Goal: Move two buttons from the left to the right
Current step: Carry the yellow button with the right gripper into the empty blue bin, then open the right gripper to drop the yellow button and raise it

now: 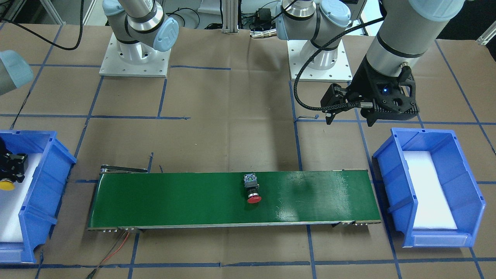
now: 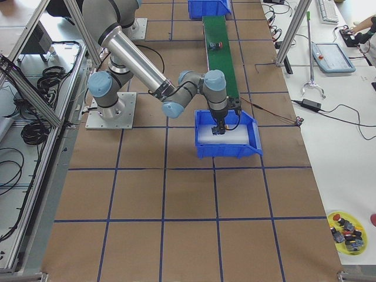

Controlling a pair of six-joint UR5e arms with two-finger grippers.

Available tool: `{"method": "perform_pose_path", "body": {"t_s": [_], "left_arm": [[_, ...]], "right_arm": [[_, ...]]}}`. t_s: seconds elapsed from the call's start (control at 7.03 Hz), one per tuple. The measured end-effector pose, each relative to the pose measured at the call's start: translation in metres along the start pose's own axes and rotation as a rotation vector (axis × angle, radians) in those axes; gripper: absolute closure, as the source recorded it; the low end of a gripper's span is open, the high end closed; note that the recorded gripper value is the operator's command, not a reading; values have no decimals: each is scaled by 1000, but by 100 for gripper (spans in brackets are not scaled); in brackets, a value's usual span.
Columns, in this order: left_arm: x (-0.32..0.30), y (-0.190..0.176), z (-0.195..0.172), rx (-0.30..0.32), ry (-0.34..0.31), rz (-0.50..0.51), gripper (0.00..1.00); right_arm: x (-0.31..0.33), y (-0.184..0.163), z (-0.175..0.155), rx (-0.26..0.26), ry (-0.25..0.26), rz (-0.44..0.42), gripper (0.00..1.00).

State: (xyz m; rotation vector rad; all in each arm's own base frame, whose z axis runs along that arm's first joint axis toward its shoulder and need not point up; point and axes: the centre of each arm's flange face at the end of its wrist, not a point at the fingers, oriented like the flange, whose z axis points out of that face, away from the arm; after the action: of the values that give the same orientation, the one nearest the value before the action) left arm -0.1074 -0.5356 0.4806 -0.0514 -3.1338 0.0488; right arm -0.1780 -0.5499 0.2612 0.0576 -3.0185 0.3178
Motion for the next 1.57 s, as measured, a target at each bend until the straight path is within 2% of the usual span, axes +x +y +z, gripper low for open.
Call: {"method": "perform_pose_path", "body": {"t_s": [0.43,0.57,0.71,0.85,1.0,1.28,1.57], "left_arm": [[0,0,0,-1,1,-1,0],[0,0,1,-1,2,0,0],[0,0,1,-1,2,0,0],[0,0,1,-2,2,0,0],[0,0,1,-2,2,0,0],[0,0,1,-3,2,0,0],[0,0,1,-2,3,-1,0]], "right_arm": [[1,12,20,-38,-20,15,94],[3,15,28,-51,-28,20,90],[4,16,35,-62,-35,23,79],[4,17,41,-70,-41,24,24],[4,17,42,-71,-42,24,1],[6,11,31,-21,-8,19,1],[8,7,20,7,12,21,1]]}}
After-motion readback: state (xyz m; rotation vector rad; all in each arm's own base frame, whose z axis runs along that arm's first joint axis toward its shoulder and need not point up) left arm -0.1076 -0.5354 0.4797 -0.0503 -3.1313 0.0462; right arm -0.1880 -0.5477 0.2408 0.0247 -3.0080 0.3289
